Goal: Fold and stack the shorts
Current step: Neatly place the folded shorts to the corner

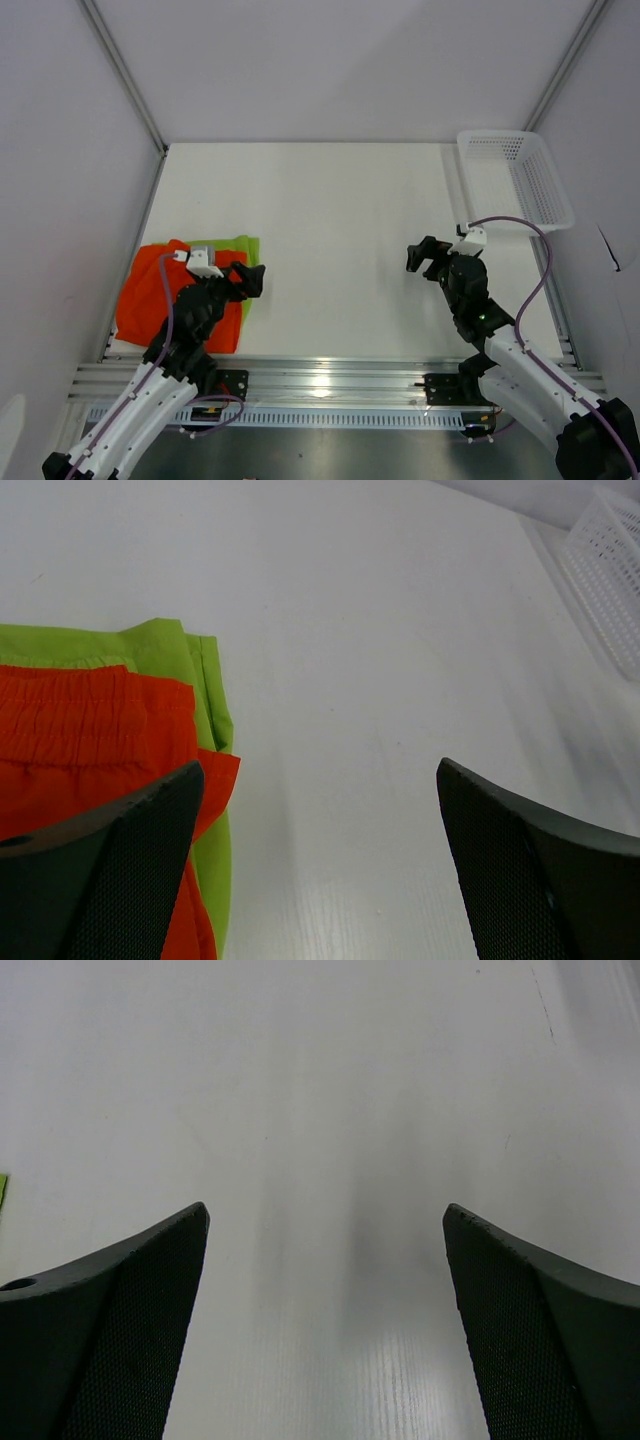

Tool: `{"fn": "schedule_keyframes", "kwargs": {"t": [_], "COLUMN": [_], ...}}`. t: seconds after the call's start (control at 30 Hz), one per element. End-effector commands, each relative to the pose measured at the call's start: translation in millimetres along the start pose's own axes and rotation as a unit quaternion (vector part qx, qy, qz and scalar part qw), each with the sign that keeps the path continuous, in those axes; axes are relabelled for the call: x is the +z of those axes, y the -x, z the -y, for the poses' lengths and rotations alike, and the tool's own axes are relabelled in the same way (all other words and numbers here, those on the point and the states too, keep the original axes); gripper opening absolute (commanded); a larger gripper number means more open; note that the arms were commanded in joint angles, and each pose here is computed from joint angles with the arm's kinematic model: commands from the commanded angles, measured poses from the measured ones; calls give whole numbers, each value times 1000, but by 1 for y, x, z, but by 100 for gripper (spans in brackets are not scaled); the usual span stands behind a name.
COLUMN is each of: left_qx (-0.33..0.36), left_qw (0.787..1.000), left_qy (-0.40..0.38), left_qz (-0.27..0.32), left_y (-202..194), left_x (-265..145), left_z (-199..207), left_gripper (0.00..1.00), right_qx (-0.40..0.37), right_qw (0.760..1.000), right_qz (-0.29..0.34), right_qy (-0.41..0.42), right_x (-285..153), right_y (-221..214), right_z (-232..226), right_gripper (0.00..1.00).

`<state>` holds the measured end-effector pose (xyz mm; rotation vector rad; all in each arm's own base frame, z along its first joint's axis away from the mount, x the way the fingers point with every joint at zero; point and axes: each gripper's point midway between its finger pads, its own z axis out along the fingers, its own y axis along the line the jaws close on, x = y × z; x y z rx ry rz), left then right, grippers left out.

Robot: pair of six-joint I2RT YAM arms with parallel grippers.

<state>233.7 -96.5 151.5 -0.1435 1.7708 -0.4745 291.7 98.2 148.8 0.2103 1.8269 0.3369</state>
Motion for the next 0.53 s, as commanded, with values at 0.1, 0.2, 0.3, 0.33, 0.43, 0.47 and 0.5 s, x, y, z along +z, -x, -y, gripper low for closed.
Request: {"fn": "schedule_keyframes", "kwargs": {"t": [0.1, 0.2, 0.3, 0.33, 0.43, 0.47, 0.5], "left_qx": [9, 8, 9, 8, 9, 8, 8], "left_qw": [1000, 1000, 1000, 1000, 1000, 1000, 1000], "left_qy": [-5, -7, -7, -5, -5, -3, -2], "left_qz": [9, 13, 12, 12, 8, 8, 8], "left_y": [7, 8, 7, 7, 5, 6, 7], "left_x": [1, 0, 0, 0, 1, 1, 1], "left_z": [4, 4, 3, 3, 3, 3, 2], "left_gripper": [99, 99, 99, 99, 99, 99, 99], "right_qx": [14, 13, 14, 15, 16, 15, 14], "right_qw": [999, 999, 999, 999, 999, 999, 999], "right_qz": [33, 33, 35, 36, 35, 35, 35], "right_qy": [-2, 2, 0, 0, 4, 6, 7], "right_x": [2, 2, 1, 0, -1, -1, -1], "right_y": [16, 17, 18, 18, 18, 18, 17], "right_z": [-2, -3, -2, -2, -3, -4, -3], "right_gripper": [99, 99, 99, 99, 100, 100, 100]}}
